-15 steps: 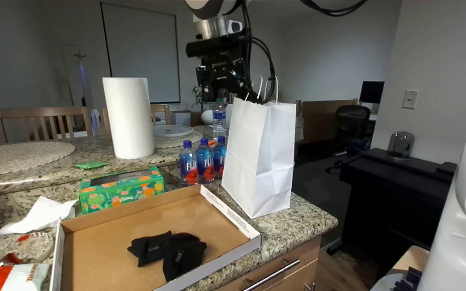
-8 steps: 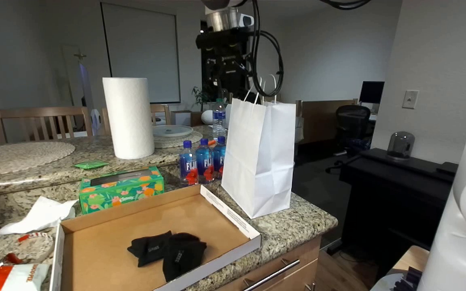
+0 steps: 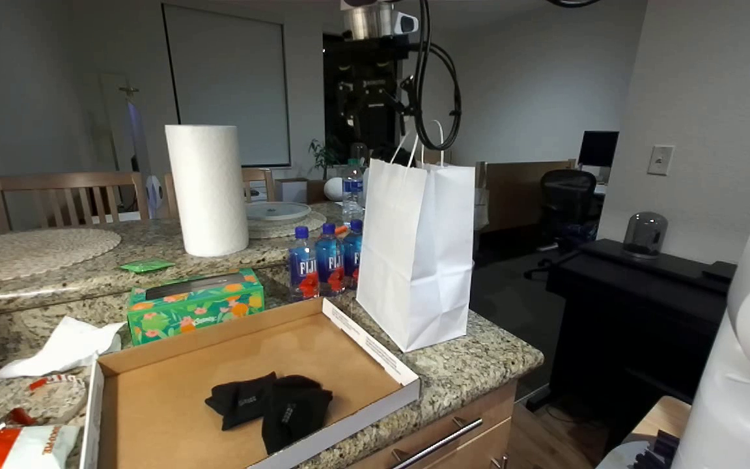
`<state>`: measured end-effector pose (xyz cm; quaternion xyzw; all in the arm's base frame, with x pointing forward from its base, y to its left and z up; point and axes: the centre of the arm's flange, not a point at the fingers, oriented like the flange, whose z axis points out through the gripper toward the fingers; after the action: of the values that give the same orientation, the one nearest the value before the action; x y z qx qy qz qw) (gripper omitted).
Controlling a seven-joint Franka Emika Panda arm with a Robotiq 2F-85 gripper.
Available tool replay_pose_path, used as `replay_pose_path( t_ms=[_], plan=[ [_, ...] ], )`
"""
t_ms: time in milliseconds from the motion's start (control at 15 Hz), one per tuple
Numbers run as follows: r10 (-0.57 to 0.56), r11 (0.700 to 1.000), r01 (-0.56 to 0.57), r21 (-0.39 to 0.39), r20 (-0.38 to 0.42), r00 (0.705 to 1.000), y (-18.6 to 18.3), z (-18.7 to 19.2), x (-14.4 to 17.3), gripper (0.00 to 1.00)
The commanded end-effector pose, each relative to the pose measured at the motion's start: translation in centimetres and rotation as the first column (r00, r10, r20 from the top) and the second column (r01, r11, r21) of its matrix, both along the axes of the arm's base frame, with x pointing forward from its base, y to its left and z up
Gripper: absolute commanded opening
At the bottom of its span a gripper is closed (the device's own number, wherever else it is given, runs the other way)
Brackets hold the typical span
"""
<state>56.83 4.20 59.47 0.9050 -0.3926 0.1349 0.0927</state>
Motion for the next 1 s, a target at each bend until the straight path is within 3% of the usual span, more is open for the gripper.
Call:
replay_pose_path(
  t_ms=[0, 333, 733, 933],
  plan=[
    [0.011, 0.997, -0.015, 0.069, 0.066, 0.998, -1.3, 0.5, 1.9, 1.0],
    [0.039, 0.991, -0.052, 0.123, 0.107, 0.993, -2.2, -0.4, 5.4, 1.0],
    [0.061, 0.978, -0.077, 0.196, 0.09, 0.994, -3.2, -1.9, 9.2, 1.0],
    [0.066, 0.973, -0.08, 0.218, 0.073, 0.995, -3.5, -2.5, 9.4, 1.0]
  ],
)
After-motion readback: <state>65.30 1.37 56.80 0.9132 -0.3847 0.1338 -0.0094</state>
